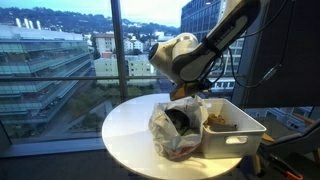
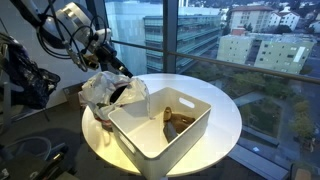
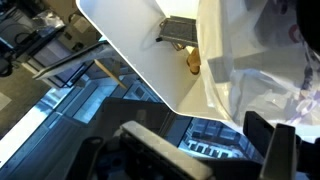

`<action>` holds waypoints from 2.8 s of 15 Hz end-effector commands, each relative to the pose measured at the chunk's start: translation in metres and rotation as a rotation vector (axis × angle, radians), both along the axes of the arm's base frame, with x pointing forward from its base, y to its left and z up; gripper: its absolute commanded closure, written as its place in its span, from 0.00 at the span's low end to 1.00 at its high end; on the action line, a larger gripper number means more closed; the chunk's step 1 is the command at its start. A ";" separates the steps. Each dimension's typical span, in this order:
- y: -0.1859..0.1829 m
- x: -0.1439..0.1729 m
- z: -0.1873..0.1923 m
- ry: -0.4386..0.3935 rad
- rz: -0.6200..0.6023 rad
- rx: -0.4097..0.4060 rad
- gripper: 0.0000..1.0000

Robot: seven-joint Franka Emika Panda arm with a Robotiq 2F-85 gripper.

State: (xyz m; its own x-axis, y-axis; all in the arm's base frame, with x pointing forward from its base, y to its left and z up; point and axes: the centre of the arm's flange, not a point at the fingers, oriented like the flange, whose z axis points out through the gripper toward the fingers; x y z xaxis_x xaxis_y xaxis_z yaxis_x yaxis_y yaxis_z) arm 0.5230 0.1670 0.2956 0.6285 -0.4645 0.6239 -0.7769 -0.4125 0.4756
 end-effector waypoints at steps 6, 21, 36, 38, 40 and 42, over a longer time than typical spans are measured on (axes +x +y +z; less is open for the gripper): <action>-0.117 -0.013 0.058 -0.045 -0.111 0.459 0.00; -0.208 -0.018 -0.058 -0.181 -0.646 0.681 0.00; -0.277 -0.003 -0.100 -0.265 -0.829 0.769 0.00; -0.282 0.004 -0.113 -0.288 -0.814 0.790 0.00; -0.286 0.012 -0.126 -0.312 -0.801 0.788 0.00; -0.291 0.016 -0.138 -0.319 -0.809 0.789 0.00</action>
